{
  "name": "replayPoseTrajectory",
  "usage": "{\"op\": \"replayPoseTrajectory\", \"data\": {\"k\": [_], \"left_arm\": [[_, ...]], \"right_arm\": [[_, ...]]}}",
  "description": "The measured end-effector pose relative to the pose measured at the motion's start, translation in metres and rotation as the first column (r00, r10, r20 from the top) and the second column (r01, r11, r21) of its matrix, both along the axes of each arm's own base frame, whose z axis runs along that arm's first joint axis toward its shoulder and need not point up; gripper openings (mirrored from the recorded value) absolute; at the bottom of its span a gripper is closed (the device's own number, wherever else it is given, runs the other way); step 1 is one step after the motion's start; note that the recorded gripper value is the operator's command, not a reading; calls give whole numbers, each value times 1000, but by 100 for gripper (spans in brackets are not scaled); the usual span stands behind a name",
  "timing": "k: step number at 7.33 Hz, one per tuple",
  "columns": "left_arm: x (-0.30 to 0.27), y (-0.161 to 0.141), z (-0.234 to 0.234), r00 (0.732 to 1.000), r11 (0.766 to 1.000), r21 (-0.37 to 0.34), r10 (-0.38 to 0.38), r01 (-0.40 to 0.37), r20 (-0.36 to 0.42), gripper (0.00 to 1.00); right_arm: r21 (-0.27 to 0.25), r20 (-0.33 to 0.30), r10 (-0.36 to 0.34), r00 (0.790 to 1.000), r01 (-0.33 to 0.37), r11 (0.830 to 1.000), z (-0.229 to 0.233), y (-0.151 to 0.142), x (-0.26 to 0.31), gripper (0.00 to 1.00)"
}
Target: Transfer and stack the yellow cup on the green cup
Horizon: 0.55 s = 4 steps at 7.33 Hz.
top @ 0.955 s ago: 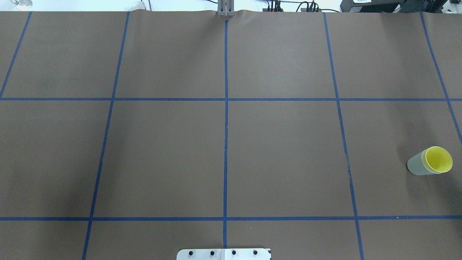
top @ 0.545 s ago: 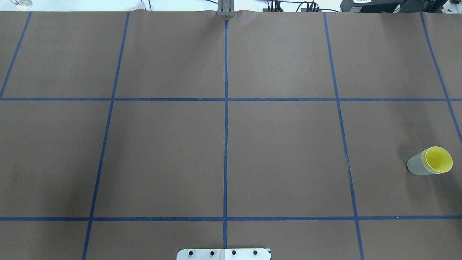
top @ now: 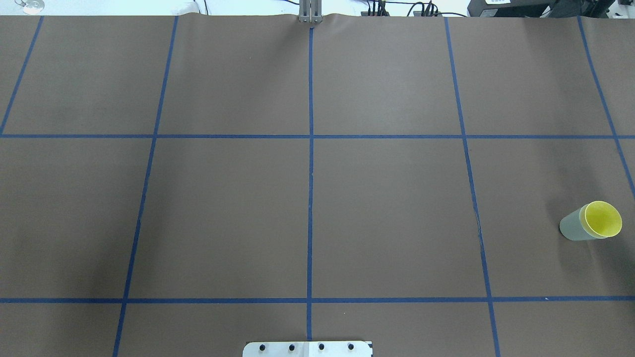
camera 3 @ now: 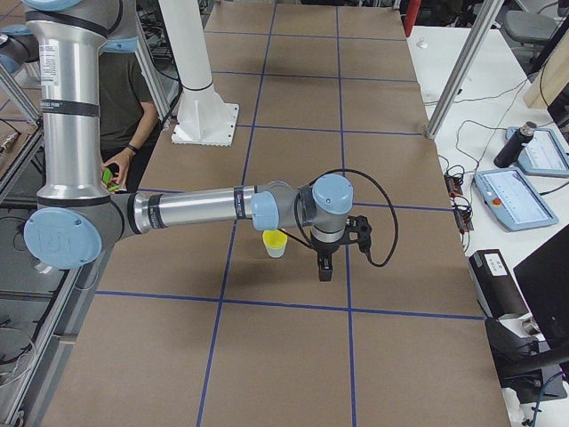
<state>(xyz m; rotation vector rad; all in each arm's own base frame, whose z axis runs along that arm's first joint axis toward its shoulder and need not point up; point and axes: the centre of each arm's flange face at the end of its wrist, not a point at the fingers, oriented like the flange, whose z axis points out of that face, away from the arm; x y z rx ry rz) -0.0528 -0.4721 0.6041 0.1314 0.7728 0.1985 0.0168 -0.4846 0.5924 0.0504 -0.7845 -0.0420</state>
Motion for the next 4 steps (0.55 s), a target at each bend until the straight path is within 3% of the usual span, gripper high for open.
{"op": "replayPoseTrajectory", "data": {"k": [4], "left_arm": [[0,0,0,1000,1000,1,1,-1,0,100]], "right_arm": [[-9,0,-1,1000,1,1000,5,4,0,100]]}}
